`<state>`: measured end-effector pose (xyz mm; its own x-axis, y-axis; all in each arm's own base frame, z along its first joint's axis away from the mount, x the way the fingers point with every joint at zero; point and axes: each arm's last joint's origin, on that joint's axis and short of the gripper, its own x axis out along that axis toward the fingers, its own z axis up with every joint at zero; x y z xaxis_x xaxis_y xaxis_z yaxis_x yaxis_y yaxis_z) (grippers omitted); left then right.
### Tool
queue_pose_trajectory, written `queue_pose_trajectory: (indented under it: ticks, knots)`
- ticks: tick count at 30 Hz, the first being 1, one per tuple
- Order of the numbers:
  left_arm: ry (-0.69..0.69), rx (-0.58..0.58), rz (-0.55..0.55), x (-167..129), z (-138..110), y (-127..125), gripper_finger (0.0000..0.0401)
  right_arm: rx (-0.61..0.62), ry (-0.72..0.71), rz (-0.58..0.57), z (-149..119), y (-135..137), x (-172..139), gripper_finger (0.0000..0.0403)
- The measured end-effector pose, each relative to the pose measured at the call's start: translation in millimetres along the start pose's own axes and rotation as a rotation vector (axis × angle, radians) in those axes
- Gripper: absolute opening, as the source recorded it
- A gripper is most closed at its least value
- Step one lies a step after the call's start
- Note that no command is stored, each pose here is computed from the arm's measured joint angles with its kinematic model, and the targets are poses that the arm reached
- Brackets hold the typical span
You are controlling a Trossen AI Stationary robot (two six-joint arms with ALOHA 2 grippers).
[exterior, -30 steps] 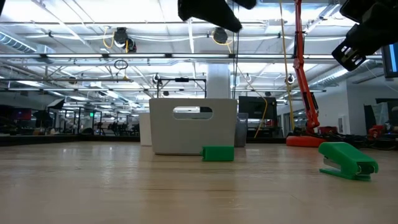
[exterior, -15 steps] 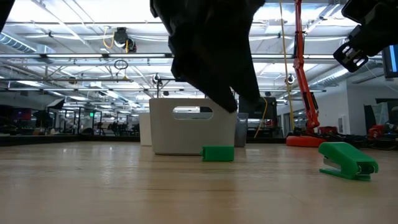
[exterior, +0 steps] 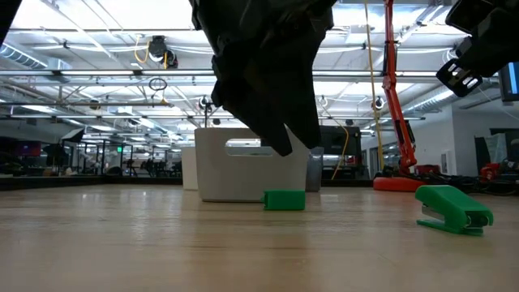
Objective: Pick and place Stapler, Stapler remover, tape
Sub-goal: Put the top green stapler into the gray bin
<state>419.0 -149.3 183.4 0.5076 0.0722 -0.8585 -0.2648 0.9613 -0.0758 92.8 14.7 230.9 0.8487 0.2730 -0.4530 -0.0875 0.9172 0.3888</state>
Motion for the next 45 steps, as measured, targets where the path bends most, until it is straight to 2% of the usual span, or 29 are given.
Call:
queue_pose_trajectory:
  ticks: [4,12,15,19,25,36,41,45]
  knots:
    - [0.000,-0.018,0.004,0,0,0,0.0255,0.001,0.005,-0.002,-1,0,0,0.0000]
    - [0.054,-0.032,-0.002,22,-7,0,0.0255,-0.002,0.008,-0.003,-1,0,0,0.0000]
    - [0.066,-0.084,0.020,27,-10,2,0.0255,-0.001,0.013,-0.005,-1,0,0,0.0000]
    - [0.051,-0.152,0.021,28,-7,3,0.0255,-0.001,0.015,-0.005,-1,-1,0,0.0000]
    - [0.042,-0.151,0.021,28,-8,1,0.0255,-0.001,0.016,-0.006,-2,-1,0,0.0000]
    - [0.066,-0.217,-0.135,22,-2,-12,0.0255,-0.001,0.015,-0.006,-2,-1,0,0.0000]
    - [0.007,-0.174,-0.058,2,12,-20,0.0255,-0.001,0.016,-0.006,-2,-1,0,0.0000]
    - [-0.007,-0.142,-0.007,0,12,-18,0.0255,-0.013,0.016,-0.006,-2,-1,0,0.0000]
